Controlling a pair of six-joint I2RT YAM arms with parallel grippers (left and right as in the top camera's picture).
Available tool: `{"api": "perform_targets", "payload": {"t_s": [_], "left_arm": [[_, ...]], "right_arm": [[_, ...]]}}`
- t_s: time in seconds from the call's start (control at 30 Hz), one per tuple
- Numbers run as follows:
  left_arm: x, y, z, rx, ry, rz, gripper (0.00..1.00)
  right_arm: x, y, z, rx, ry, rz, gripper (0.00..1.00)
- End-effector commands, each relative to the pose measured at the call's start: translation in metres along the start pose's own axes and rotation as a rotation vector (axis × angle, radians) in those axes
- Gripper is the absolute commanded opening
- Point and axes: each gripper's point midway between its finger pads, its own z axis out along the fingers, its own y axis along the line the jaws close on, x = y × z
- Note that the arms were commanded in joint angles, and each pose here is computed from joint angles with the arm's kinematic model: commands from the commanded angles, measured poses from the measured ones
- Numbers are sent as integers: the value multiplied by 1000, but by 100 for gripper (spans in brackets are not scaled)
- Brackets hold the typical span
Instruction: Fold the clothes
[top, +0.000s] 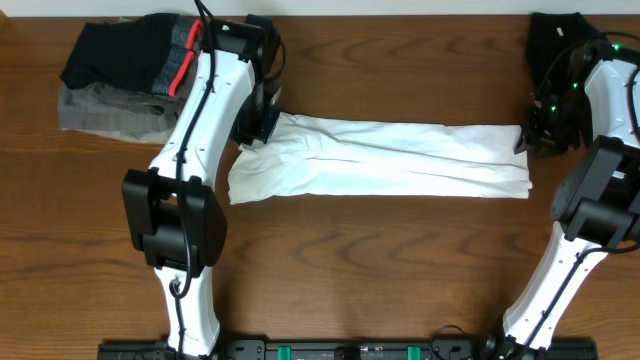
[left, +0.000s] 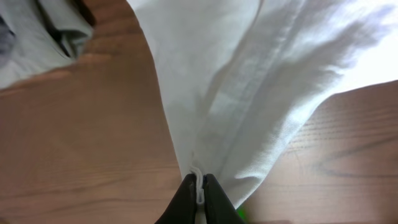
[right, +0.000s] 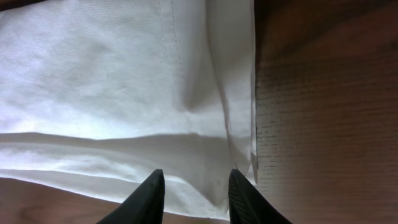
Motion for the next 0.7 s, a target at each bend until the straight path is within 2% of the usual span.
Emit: {"api": "perform_targets", "payload": {"t_s": [0.0,0.1,0.13,0.17,0.2,0.23,0.43,0.67], "left_arm": [[9,-4,9,15,42,-4,6],[16,-6,18,18,82,1,6],[19,-6,21,19,94,3,17],[21,-7,23,19,104,4,41],[22,-7,26,20,113,5,80],[23,-7,29,21,118,5,98],[14,-7,32,16,82,-23,98],[-6,-3,19,9,-11,-59,98]], "right_arm": [[1,-4,-9,3,-23,8,33],[0,-4,-9,3,-25,9,34],[0,-4,-9,3,-25,9,36],[0,-4,-9,3,-26,8,38],[0,-4,-9,3,-27,8,41],[0,-4,-9,3,-27,8,47],[-4,-6,-9,4,-44,12,50],[-23,-24,-13,12,-131,-27,54]]}}
